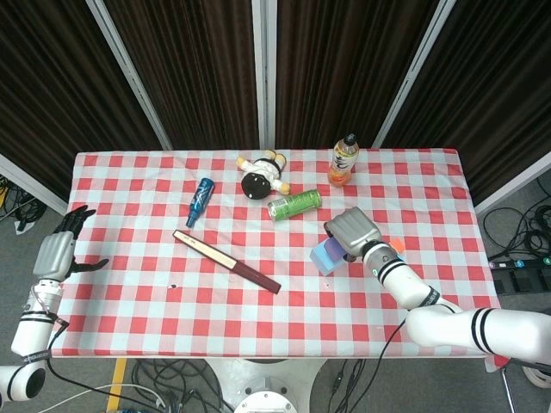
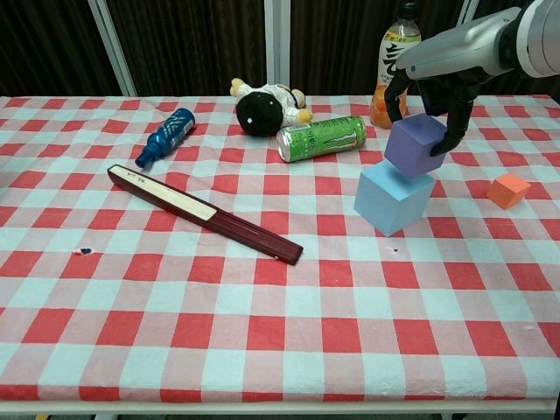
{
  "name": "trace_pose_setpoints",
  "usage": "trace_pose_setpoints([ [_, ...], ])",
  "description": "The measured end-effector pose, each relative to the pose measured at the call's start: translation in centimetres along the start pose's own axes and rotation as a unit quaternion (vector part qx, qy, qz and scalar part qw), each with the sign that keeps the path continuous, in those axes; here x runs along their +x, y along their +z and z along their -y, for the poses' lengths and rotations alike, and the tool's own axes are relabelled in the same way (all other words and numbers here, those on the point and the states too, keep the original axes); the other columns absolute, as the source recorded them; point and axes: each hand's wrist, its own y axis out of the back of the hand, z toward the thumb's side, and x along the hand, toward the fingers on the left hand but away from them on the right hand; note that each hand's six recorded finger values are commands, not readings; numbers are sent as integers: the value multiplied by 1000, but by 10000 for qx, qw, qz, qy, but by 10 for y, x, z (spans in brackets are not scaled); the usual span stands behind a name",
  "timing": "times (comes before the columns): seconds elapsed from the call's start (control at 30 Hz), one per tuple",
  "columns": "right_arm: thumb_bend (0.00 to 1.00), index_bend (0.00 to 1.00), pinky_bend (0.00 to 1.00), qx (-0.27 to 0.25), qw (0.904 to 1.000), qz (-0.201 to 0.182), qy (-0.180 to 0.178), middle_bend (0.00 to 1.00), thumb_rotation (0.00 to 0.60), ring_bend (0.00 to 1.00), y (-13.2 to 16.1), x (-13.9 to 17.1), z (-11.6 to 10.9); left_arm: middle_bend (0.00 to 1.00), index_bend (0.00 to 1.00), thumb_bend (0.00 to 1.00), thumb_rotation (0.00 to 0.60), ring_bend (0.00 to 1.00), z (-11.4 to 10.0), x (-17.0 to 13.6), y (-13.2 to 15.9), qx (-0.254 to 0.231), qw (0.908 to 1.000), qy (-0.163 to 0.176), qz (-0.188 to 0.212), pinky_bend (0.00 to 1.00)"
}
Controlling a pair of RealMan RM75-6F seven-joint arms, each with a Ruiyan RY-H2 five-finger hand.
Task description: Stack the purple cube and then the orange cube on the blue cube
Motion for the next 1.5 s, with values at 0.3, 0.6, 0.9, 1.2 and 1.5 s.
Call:
trace_pose_setpoints([
  [0.3, 127, 521, 950, -10, 10000, -19, 61, 1000, 600, 988, 1, -5, 6, 173, 179, 0, 600, 81, 1, 1, -3, -10, 10000, -13, -32, 205],
  [0.6, 127, 521, 950, 28, 9999, -103, 89, 1000, 600, 988, 8, -9, 6, 172, 179, 0, 600, 81, 0, 2, -5, -30, 10000, 1, -51, 205],
  [0.9, 127, 521, 950, 71, 9999, -84, 102, 1000, 600, 988, 10, -11, 8, 172, 179, 0, 600, 81, 0, 2, -8, -57, 10000, -14, -69, 205],
  [1.2, 127, 521, 950, 83, 9999, -36, 96, 1000, 600, 988, 7, -13, 7, 172, 179, 0, 600, 81, 1, 4, -8, -62, 10000, -6, -66, 205],
  [1.5, 120, 509, 950, 122, 9997, -48, 219, 1000, 600, 988, 7, -16, 12, 173, 179, 0, 600, 81, 1, 4, -10, -91, 9999, -35, -73, 205],
])
